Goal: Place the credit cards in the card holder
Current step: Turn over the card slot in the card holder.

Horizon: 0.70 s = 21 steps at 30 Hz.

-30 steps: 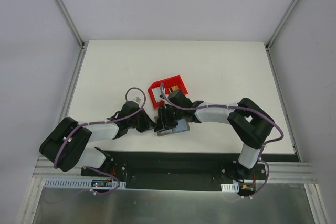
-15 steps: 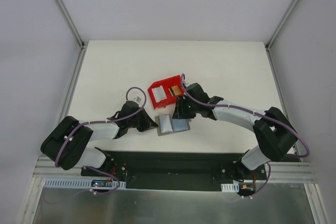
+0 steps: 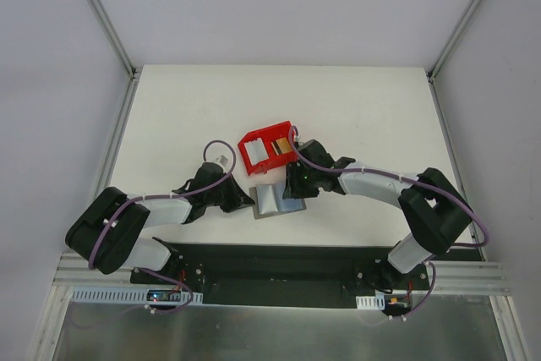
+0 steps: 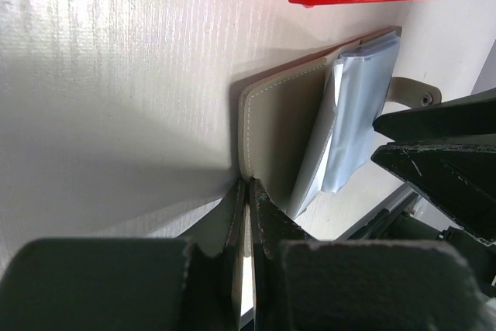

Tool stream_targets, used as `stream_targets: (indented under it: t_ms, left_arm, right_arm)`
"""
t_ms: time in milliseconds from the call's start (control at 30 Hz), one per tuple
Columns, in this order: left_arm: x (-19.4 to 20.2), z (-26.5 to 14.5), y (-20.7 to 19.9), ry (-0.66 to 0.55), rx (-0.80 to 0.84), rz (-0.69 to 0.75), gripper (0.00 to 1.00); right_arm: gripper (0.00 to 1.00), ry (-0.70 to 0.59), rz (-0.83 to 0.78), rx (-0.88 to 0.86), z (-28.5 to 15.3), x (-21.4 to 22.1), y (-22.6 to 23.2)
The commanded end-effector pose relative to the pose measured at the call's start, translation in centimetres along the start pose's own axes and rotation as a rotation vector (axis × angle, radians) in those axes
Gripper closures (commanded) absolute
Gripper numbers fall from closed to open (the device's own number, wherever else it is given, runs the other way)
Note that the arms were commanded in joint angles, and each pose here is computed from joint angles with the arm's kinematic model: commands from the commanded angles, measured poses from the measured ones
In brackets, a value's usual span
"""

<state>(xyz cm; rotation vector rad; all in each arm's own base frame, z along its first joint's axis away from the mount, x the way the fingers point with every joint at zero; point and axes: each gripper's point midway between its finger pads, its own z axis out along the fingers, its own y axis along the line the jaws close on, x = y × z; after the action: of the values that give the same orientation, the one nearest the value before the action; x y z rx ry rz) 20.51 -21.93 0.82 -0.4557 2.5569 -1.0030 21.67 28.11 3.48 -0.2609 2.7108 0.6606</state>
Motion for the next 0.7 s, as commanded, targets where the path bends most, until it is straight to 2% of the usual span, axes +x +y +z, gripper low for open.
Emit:
stream_targets:
  t_ms: [0,533,667]
  left_arm:
    - [2.19,-0.52,4.79,0.066,-0.157,0.008,1.00]
    - [2.12,-0.57,4.41,0.065,-0.142,0.009,1.00]
    - [2.11,-0.56,4.46,0.065,-0.144,0.010,1.00]
  right_arm:
    - [0.54,-0.012,-0.023,0.053,-0.74,0.11,-1.01]
    - [0.52,-0.003,-0.034,0.041,-0.59,0.37,-0.81]
    - [0.55,0.004,-0.044,0.036,-0.29,0.71,-0.43]
